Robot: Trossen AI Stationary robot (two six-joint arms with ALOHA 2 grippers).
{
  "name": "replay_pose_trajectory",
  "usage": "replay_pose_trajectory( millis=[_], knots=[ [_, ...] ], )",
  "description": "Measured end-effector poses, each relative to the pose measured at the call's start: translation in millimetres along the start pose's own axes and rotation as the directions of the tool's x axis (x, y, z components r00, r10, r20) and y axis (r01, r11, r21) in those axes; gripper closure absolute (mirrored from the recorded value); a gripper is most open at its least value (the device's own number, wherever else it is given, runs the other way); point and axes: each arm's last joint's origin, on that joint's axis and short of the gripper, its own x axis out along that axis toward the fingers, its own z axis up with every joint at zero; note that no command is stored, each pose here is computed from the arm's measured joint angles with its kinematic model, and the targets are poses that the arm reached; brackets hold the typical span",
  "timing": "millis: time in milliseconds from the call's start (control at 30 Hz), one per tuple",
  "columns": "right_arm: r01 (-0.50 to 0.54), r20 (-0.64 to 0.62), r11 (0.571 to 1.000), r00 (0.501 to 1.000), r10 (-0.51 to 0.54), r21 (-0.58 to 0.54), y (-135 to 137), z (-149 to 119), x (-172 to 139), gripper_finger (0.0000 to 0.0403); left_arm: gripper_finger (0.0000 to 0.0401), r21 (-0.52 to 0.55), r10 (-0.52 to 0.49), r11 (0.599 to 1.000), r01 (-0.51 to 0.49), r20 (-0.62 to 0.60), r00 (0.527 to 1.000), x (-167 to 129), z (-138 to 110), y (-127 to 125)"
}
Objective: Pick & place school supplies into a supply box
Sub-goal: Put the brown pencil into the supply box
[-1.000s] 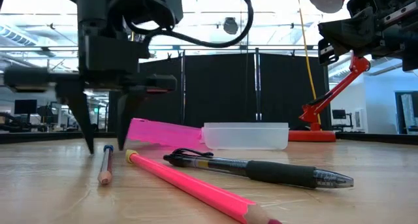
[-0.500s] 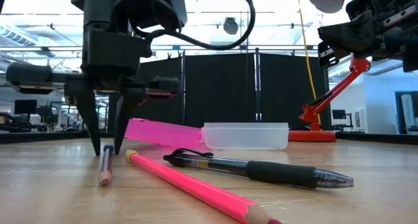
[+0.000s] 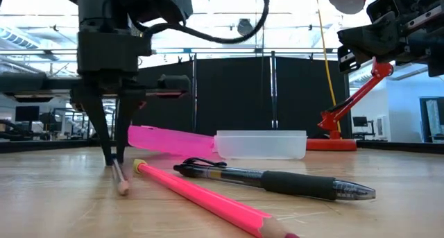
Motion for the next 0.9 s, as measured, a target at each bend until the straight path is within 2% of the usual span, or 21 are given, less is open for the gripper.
replay_pose_trajectory(
  millis=[133,300,400,500,633,900],
  knots=[
    [0.001,0.002,1.000,1.000,-0.001,-0.008,0,0,0,0.0403,0.0370,0.039,0.058,0.998,-0.054,-0.106,0.993,-15,8,-4],
    [0.003,0.007,1.000,1.000,-0.003,-0.011,0,1,0,0.0403,0.0384,0.062,0.097,0.994,-0.090,-0.132,0.987,-49,23,0],
    [0.004,-0.001,1.000,1.000,-0.004,-0.004,0,0,0,0.0403,0.0387,0.145,0.157,0.980,-0.134,-0.161,0.974,-74,31,5],
    [0.004,-0.001,1.000,1.000,-0.004,-0.009,0,0,0,0.0403,0.0385,0.256,0.257,0.945,-0.205,-0.186,0.948,-95,34,18],
    [0.003,0.009,1.000,1.000,-0.003,-0.003,0,1,0,0.0403,0.0377,0.406,0.363,0.872,-0.272,-0.165,0.917,-113,29,42],
    [0.006,-0.015,0.997,1.000,-0.005,0.080,0,-2,0,0.0403,0.0387,0.533,0.477,0.772,-0.346,-0.126,0.870,-126,-15,102]
  ],
)
